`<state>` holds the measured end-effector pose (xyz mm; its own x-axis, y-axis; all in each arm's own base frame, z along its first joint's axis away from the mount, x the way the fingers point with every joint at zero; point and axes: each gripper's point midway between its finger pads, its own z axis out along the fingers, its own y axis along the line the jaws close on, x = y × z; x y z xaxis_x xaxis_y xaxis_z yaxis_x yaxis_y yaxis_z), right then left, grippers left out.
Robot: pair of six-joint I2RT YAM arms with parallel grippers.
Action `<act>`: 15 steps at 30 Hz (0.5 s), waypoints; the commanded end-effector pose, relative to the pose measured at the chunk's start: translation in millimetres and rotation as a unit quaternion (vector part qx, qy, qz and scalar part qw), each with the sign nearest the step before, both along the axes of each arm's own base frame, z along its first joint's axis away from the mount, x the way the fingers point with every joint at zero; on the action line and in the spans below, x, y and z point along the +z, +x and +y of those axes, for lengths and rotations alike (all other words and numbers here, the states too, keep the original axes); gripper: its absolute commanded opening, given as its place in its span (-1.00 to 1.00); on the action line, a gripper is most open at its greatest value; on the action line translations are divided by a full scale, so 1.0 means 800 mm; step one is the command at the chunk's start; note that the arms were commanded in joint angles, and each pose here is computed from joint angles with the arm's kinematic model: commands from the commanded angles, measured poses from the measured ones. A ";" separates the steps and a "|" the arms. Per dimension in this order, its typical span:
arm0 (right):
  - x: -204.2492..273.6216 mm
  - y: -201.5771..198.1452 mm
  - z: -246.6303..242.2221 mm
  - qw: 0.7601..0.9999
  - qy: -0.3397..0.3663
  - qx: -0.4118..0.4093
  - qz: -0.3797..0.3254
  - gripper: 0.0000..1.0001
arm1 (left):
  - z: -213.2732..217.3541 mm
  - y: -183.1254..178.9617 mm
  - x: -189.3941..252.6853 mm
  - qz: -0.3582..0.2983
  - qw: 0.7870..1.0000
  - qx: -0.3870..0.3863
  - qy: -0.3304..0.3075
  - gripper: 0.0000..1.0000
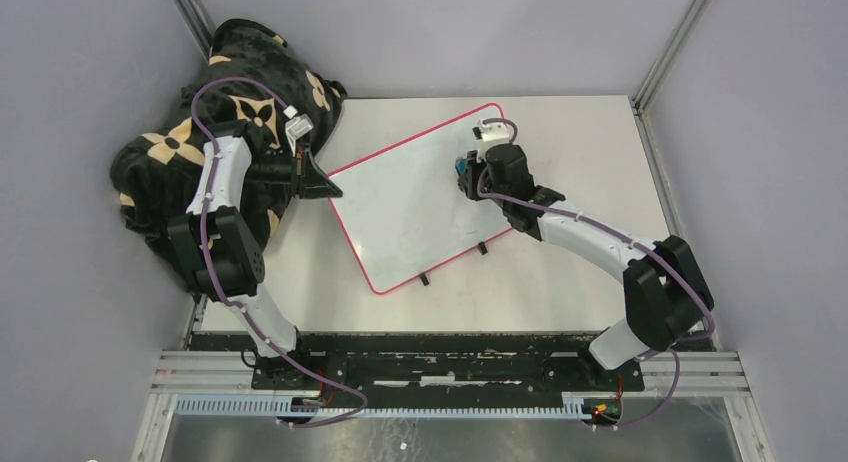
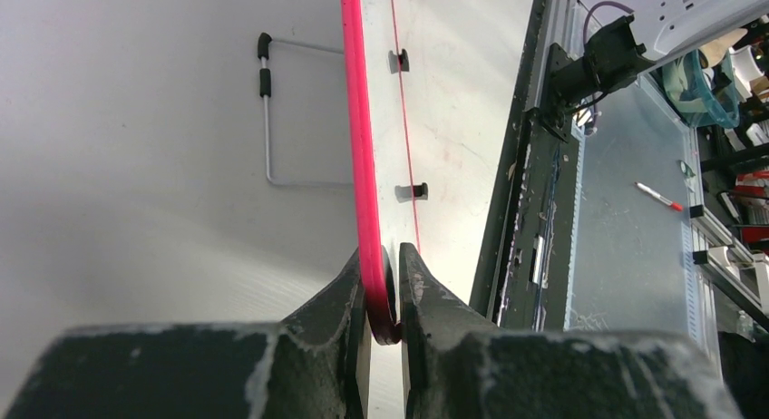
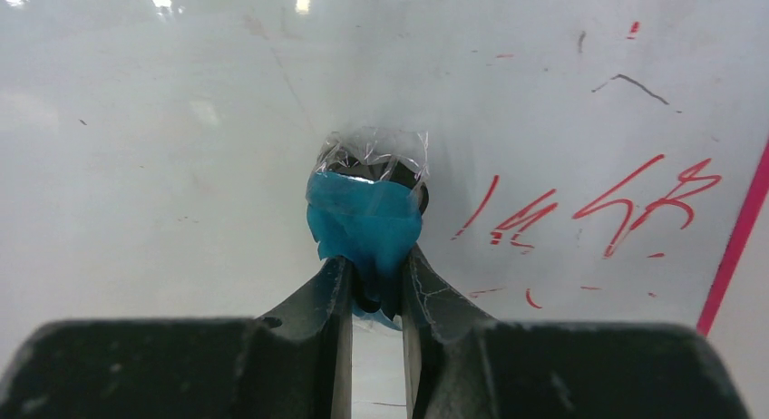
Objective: Erase the whiteboard
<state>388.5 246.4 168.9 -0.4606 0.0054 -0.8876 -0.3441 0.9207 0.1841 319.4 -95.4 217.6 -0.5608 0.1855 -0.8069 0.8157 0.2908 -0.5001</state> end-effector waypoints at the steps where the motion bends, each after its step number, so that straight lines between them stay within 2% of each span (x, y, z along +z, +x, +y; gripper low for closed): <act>1: 0.030 0.013 0.050 0.999 0.026 0.040 -0.024 -0.98 | 0.004 0.003 0.006 -0.084 0.995 -0.026 0.046 -0.95; 6: 0.036 0.027 0.014 0.999 -0.007 -0.004 -0.036 -0.98 | 0.004 0.001 0.008 -0.087 0.994 -0.026 0.051 -0.94; 15: 0.009 0.071 -0.101 0.994 -0.034 -0.106 -0.011 -0.98 | 0.005 0.000 0.008 -0.090 0.994 -0.027 0.054 -0.94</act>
<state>415.5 221.0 171.6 -0.4746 0.0107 -0.8801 -0.2938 0.9406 0.1699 315.6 -96.5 218.6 -0.5605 0.2028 -0.8030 0.8173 0.2922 -0.4967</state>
